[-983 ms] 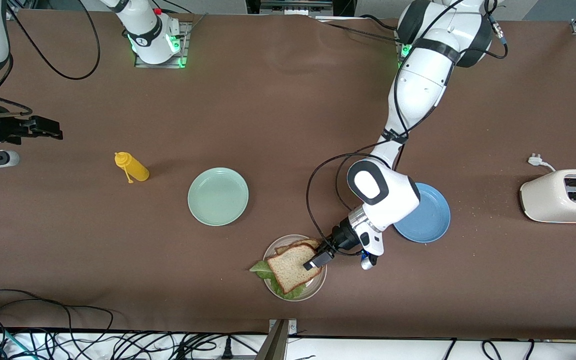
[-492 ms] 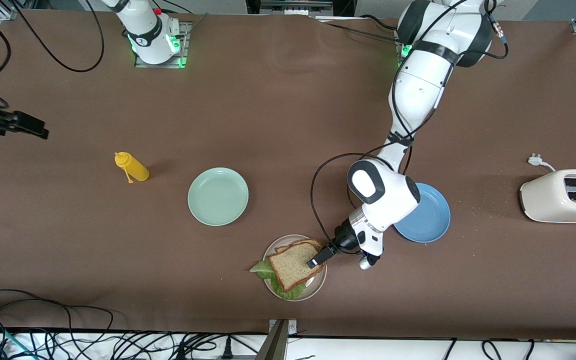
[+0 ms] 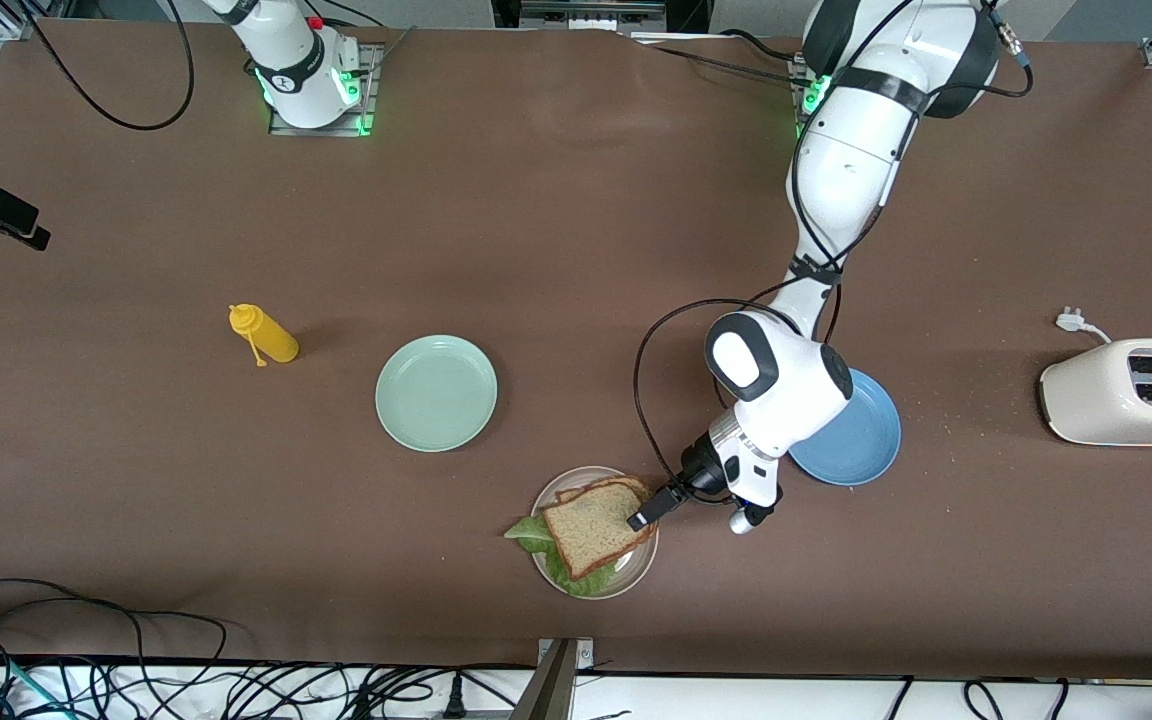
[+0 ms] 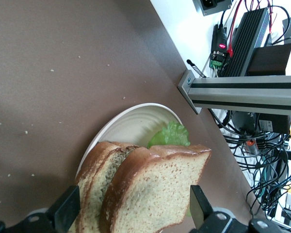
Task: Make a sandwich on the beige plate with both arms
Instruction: 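Open the left gripper and release the toast on the sandwich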
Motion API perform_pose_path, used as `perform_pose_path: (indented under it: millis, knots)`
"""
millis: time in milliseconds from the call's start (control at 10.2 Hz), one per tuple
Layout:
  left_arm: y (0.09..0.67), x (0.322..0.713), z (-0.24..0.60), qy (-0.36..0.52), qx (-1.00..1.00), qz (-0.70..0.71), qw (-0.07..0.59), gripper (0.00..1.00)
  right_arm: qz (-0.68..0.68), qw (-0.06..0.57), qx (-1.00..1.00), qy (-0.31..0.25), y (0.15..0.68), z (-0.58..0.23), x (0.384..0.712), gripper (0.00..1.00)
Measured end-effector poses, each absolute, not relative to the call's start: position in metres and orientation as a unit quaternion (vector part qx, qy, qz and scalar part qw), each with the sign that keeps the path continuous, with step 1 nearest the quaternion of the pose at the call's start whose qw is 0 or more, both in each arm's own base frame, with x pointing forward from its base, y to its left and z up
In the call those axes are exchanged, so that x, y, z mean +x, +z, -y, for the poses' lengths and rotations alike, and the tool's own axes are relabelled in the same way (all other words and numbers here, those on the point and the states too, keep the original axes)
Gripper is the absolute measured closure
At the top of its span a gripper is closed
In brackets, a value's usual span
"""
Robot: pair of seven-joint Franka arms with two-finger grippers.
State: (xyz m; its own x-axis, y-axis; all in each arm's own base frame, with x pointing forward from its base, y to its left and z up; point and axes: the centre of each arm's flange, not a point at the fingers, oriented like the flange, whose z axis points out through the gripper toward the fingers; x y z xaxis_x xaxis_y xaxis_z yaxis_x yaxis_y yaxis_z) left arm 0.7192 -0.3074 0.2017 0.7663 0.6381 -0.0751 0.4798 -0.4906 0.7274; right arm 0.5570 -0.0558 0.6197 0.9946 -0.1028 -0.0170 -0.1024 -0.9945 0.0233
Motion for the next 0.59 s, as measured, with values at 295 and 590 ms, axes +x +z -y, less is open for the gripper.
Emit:
perform_pose_path:
  millis: [295,590]
  knots:
    - [0.216,0.718,0.307,0.104,0.872,-0.312,0.361,0.0,0.048,0.011,0.999,-0.015,0.614,0.052,0.557,0.0]
    - [0.224,0.705,0.287,0.103,0.913,-0.261,0.297,0.0,0.059,0.011,0.998,-0.016,0.612,0.035,0.559,0.0]
